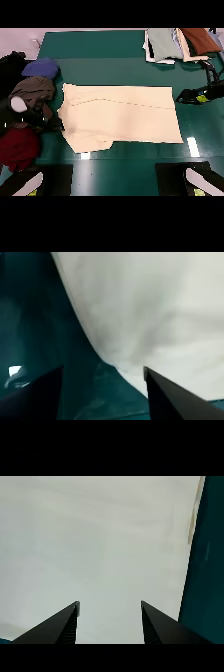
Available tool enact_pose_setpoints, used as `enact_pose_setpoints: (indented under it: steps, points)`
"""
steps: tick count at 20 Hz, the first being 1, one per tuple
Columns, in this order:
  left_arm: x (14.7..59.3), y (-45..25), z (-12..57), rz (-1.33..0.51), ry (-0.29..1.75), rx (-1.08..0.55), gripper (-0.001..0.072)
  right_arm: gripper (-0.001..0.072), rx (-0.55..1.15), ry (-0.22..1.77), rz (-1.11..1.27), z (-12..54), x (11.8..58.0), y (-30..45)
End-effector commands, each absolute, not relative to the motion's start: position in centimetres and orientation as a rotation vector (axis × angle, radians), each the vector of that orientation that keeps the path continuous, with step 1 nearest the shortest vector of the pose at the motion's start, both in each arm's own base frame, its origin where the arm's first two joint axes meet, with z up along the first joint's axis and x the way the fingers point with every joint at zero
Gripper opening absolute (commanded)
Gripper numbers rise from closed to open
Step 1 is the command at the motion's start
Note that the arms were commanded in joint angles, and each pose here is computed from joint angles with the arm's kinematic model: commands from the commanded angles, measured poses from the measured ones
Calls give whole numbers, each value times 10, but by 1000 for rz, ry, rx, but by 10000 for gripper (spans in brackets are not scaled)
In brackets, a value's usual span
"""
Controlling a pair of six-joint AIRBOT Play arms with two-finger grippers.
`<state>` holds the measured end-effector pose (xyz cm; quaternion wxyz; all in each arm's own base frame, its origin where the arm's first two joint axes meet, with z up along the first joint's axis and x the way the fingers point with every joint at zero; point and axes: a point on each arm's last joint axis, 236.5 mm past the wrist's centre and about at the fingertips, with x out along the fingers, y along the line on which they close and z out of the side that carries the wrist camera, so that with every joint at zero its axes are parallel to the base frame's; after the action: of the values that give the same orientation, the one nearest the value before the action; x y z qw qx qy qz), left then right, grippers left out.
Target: Fold the shirts.
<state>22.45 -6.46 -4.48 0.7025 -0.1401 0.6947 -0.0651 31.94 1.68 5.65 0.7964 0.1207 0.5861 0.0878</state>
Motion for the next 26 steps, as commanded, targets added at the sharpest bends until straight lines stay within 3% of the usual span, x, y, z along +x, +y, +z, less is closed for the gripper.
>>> enact_pose_setpoints:
  steps: [1, 7, 8, 9, 11, 12, 13, 19, 20, 21, 22, 26]
  points:
    - [182, -94, -64, -200, 1580, -456, 586, 447, 248, 1207, 183, 68, 317, 17]
    - [191, -133, -72, -297, 1489, -664, 585, 447, 253, 1208, 180, 68, 317, 17]
    - [190, -135, -71, -309, 1487, -667, 538, 447, 253, 1209, 180, 68, 317, 17]
    - [189, -134, -72, -314, 1490, -654, 424, 447, 254, 1210, 181, 68, 317, 17]
    - [188, -133, -73, -313, 1492, -647, 340, 446, 253, 1220, 183, 67, 315, 18]
    - [187, -133, -72, -321, 1497, -643, 98, 446, 251, 1236, 185, 66, 311, 18]
    - [186, -134, -70, -343, 1499, -626, 24, 446, 241, 1259, 182, 64, 306, 16]
    - [219, -124, -35, -369, 1406, -515, 23, 449, 143, 1603, 29, -9, 219, -29]
    - [219, -125, -32, -384, 1402, -499, 23, 457, 208, 1640, 5, -28, 203, -32]
    - [219, -124, -32, -390, 1399, -492, 24, 523, 288, 1676, -17, -42, 188, -33]
    - [220, -124, -32, -389, 1399, -487, 23, 542, 384, 1702, -45, -55, 174, -34]
    - [221, -122, -33, -382, 1394, -481, 23, 540, 688, 1676, -69, -82, 154, -20]
